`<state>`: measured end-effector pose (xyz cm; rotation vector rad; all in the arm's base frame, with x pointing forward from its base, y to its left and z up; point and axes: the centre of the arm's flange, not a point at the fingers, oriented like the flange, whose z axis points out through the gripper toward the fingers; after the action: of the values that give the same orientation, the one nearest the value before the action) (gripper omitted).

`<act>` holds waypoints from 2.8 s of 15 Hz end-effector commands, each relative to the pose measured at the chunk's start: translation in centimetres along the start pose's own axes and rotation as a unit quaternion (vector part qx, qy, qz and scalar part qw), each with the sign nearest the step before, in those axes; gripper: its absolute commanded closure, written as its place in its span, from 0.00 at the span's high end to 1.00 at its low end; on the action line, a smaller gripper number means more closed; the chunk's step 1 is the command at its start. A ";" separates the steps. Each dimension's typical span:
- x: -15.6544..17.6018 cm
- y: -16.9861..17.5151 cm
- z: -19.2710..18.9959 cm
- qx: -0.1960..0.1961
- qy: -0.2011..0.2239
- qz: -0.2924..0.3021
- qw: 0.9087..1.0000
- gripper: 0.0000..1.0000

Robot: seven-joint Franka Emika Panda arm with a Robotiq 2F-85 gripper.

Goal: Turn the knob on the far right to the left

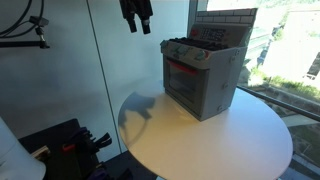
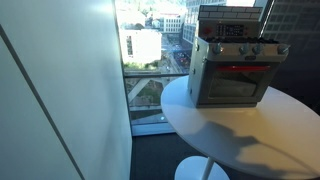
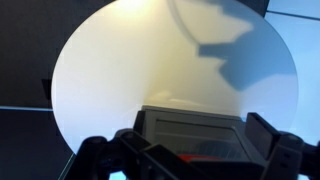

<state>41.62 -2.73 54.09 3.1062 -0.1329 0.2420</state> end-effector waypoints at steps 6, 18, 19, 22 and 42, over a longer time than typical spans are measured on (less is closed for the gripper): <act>4.3 4.3 -1.7 -0.005 0.090 0.084 0.992 1.00; 5.9 7.3 0.7 0.005 0.153 0.181 0.971 1.00; 6.0 7.4 1.0 0.005 0.152 0.182 0.971 1.00; 6.0 7.3 1.1 0.005 0.151 0.182 0.972 1.00; 6.7 8.9 6.3 0.081 0.226 0.320 0.916 1.00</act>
<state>47.49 -11.89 49.55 2.9462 -1.0916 0.9810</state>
